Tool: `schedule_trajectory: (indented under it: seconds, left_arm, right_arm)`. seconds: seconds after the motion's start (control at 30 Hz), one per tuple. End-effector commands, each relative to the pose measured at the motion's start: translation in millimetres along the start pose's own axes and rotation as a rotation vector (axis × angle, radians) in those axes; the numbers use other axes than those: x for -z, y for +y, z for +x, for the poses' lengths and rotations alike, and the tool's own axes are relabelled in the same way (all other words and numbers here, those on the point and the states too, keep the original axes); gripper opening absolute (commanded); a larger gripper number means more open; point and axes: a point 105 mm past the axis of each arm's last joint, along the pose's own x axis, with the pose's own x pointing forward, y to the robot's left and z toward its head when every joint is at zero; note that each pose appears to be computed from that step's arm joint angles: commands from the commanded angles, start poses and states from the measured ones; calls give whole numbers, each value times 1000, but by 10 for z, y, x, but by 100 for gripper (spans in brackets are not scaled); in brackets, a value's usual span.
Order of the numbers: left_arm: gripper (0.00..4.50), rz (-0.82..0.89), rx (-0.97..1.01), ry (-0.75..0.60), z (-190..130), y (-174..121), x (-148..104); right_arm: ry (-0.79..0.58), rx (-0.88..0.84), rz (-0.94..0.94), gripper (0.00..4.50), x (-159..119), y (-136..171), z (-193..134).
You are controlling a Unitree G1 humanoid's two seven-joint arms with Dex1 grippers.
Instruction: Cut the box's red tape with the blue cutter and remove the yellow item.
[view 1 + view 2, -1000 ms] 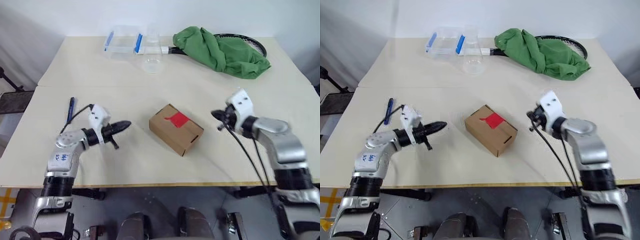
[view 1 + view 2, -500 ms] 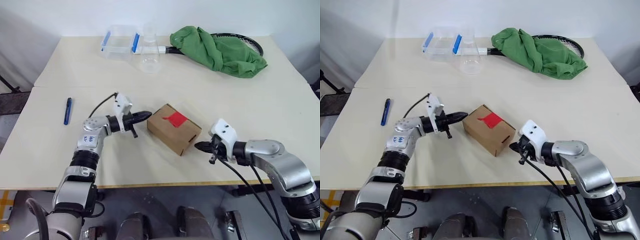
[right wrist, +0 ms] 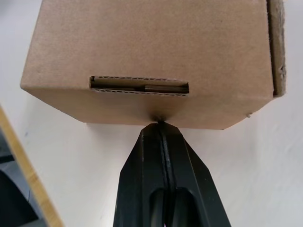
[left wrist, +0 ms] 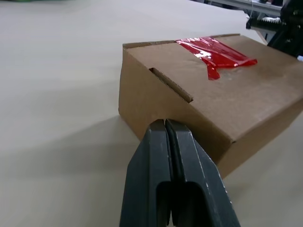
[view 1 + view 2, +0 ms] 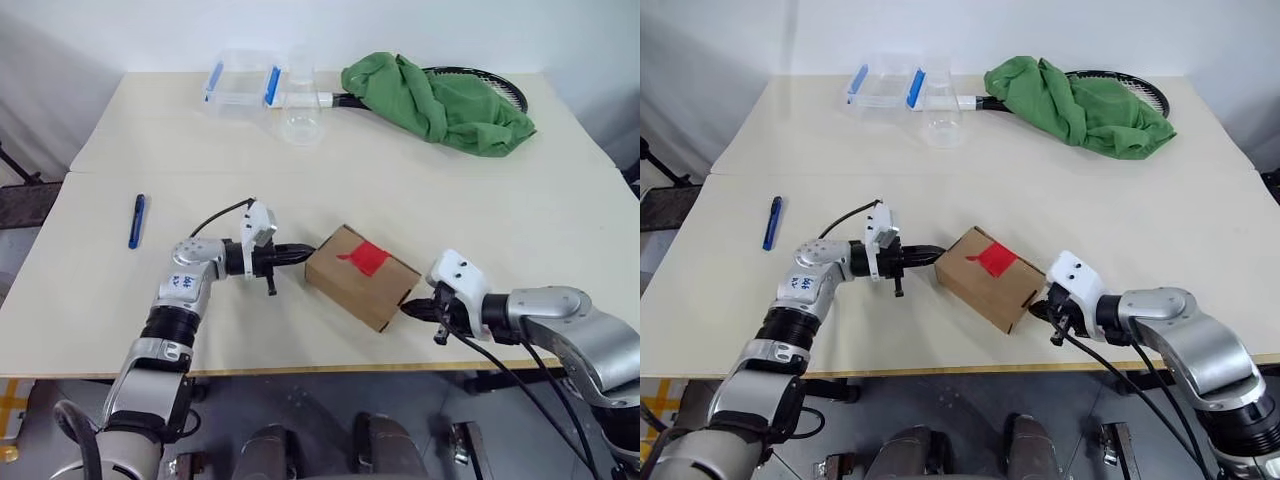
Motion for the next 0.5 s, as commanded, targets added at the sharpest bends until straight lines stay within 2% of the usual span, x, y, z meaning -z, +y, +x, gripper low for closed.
schedule_trajectory:
  seconds: [0.03,0.3,0.5]
  left_arm:
    - [5,24,32,-1,26,-62,-55]
    - [5,25,-13,13,-64,11,-67]
    - [5,60,-117,13,-267,181,-143]
  right_arm:
    - [-40,1,-46,0,-116,4,-56]
    - [-28,42,-49,0,-70,-158,-92]
    - [34,118,-25,0,45,-361,-280]
